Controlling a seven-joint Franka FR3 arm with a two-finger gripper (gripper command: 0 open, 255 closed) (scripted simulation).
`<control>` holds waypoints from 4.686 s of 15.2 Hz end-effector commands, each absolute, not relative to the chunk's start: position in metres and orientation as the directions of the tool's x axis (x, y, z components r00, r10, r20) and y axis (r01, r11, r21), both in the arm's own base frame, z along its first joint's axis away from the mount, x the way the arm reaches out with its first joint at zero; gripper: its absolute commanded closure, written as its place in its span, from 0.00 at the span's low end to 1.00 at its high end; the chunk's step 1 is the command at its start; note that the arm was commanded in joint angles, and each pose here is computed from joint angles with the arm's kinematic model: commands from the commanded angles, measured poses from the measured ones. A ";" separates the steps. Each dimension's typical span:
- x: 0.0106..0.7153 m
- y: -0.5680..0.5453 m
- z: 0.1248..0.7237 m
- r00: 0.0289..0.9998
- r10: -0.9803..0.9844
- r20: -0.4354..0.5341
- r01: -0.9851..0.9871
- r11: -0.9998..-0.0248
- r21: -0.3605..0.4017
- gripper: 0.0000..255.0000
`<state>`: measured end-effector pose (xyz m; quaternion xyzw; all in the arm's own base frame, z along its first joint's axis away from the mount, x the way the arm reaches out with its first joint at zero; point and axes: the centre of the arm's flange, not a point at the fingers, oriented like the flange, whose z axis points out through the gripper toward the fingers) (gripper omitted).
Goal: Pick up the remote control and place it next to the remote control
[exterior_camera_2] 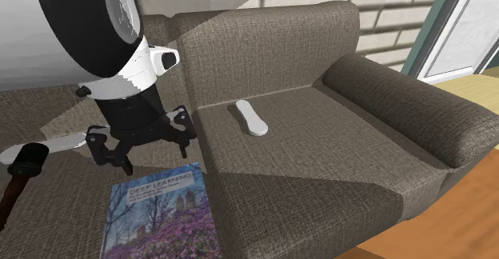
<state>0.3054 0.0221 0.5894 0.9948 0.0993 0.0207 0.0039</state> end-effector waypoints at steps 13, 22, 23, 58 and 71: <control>0.431 -0.066 0.546 0.985 0.168 0.025 0.168 -0.986 0.015 0.00; 0.523 -0.135 0.512 0.989 0.146 0.013 0.146 -0.989 0.017 0.00; 0.533 -0.143 0.509 0.990 0.143 0.012 0.143 -0.990 0.018 0.00; 0.634 -0.223 0.430 0.993 0.118 -0.001 0.118 -0.993 0.021 1.00; 0.634 -0.223 0.493 0.993 0.118 -0.001 0.118 -0.993 0.021 1.00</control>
